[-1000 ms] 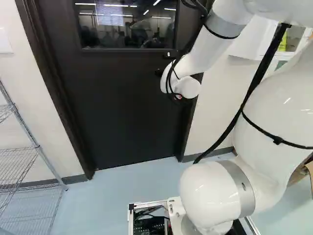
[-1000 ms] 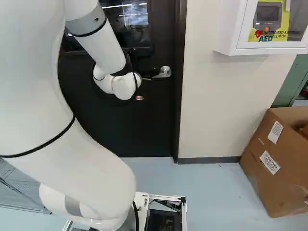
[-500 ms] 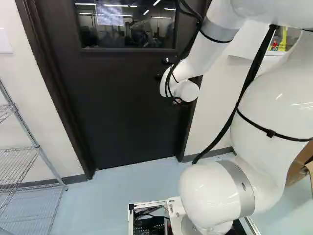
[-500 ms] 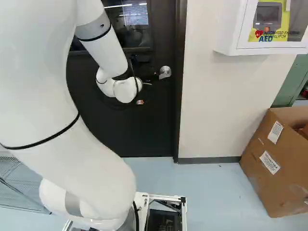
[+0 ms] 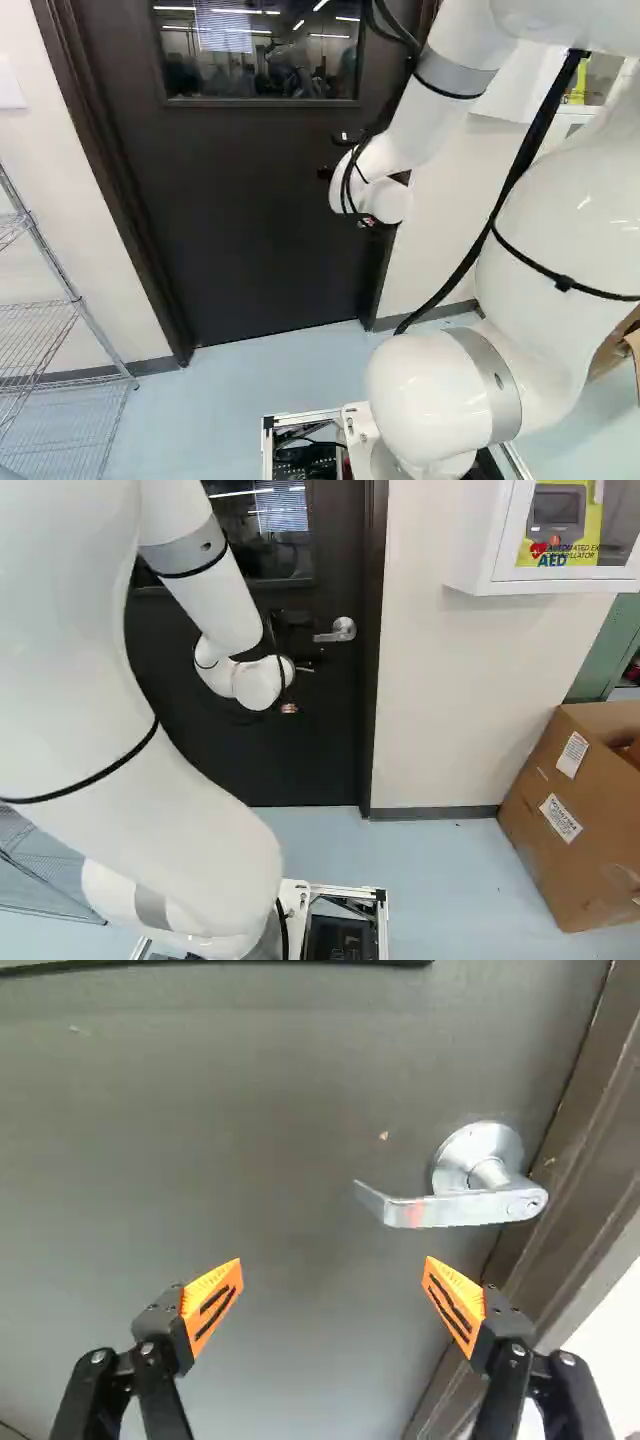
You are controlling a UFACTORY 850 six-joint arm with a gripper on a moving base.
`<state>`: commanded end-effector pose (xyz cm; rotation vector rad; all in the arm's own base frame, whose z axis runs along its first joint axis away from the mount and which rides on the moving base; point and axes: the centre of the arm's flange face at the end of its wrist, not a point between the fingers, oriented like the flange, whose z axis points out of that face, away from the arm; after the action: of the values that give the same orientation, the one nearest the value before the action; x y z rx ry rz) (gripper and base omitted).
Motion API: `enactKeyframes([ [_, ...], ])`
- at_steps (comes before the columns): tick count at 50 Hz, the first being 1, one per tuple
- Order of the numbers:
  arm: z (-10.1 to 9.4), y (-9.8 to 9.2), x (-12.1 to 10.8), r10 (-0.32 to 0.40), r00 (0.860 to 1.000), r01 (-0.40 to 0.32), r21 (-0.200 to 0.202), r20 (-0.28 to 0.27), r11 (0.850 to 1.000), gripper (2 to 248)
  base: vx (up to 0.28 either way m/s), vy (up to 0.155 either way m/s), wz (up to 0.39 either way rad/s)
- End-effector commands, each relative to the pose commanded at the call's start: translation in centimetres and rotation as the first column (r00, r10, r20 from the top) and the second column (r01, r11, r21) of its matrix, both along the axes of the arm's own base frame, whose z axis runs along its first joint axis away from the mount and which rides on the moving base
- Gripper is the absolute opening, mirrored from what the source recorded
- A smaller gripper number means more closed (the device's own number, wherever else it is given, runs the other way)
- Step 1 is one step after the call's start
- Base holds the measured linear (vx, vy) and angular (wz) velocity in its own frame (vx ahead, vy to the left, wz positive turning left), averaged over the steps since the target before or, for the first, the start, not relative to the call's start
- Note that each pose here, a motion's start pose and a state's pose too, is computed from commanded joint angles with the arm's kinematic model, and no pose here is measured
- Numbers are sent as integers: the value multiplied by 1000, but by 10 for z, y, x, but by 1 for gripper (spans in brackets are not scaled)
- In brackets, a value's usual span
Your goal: Open the door and move inside
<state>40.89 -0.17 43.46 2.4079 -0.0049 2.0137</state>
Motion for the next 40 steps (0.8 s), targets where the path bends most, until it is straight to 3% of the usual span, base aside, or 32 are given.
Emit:
enactKeyframes([
  [19, -19, -1, -3, -3, 999, 3, 0, -45, 1000, 247, 0, 0, 0],
  [40, -21, -1, -3, -3, 999, 3, 0, -51, 1000, 247, 0, 0, 0],
])
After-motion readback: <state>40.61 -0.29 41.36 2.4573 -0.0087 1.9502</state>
